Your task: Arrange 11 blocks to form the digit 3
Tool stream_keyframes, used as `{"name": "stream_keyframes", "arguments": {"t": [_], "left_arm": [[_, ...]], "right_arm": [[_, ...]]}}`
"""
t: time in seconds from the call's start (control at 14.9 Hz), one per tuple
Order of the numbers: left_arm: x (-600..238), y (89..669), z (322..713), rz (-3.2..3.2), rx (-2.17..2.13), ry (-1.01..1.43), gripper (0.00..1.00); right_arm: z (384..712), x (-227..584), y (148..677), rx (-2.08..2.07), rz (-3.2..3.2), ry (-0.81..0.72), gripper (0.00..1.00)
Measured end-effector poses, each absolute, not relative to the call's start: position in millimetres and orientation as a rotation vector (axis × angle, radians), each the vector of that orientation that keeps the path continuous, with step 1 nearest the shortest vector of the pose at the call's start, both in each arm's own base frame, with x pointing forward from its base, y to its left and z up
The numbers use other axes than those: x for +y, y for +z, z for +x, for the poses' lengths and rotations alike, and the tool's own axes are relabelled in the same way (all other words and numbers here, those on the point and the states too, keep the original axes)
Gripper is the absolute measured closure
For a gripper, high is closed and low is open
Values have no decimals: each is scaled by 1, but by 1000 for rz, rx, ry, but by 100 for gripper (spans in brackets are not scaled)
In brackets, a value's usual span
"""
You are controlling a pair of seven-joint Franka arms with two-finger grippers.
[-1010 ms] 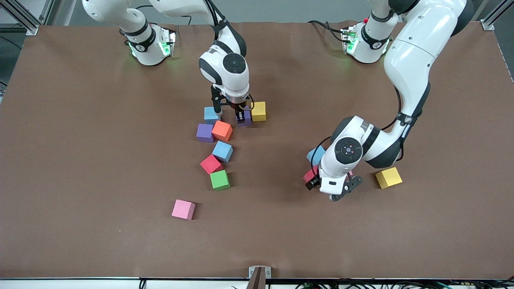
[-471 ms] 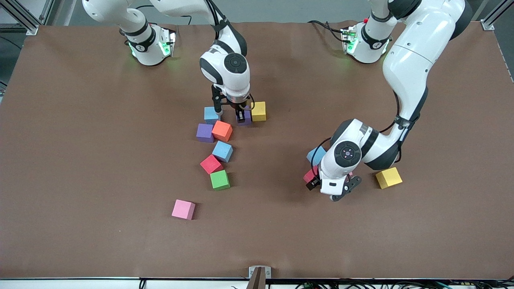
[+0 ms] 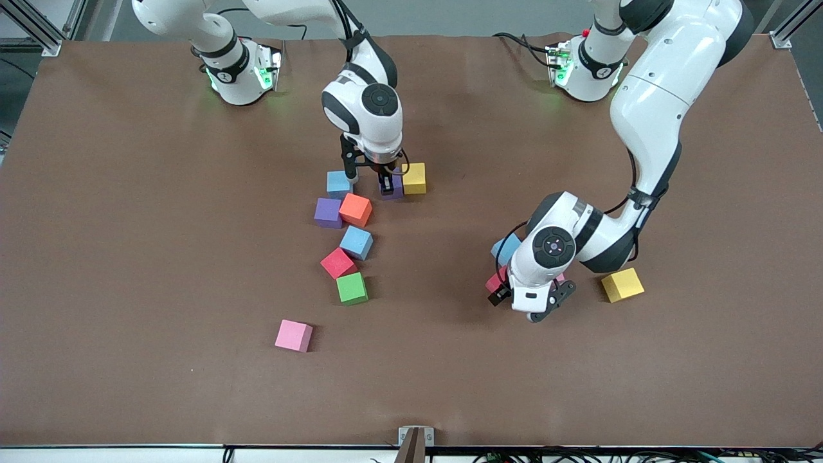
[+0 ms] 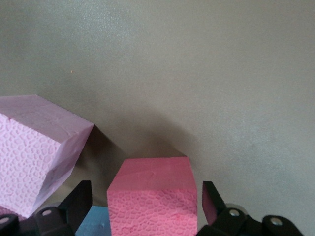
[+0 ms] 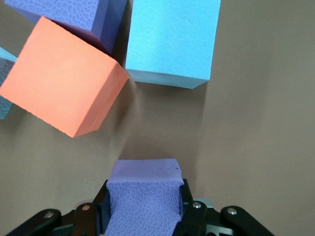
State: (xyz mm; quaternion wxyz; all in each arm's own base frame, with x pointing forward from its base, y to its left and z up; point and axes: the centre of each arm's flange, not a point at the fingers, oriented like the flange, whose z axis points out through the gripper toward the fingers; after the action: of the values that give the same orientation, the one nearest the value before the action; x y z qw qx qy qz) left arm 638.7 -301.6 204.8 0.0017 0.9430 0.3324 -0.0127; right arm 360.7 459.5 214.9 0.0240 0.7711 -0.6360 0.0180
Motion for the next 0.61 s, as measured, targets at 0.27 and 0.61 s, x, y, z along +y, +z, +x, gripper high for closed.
{"name": "stream_keyframes", "arguments": {"t": [0.27, 0.61], "left_arm": [[-302, 204, 639, 2957, 1051, -41, 26], [-302, 206, 640, 2950, 1050, -33, 44]], "right_arm": [[358, 461, 215, -1959, 2392, 60, 44], [357, 462, 215, -1955, 2396, 65, 44]]}}
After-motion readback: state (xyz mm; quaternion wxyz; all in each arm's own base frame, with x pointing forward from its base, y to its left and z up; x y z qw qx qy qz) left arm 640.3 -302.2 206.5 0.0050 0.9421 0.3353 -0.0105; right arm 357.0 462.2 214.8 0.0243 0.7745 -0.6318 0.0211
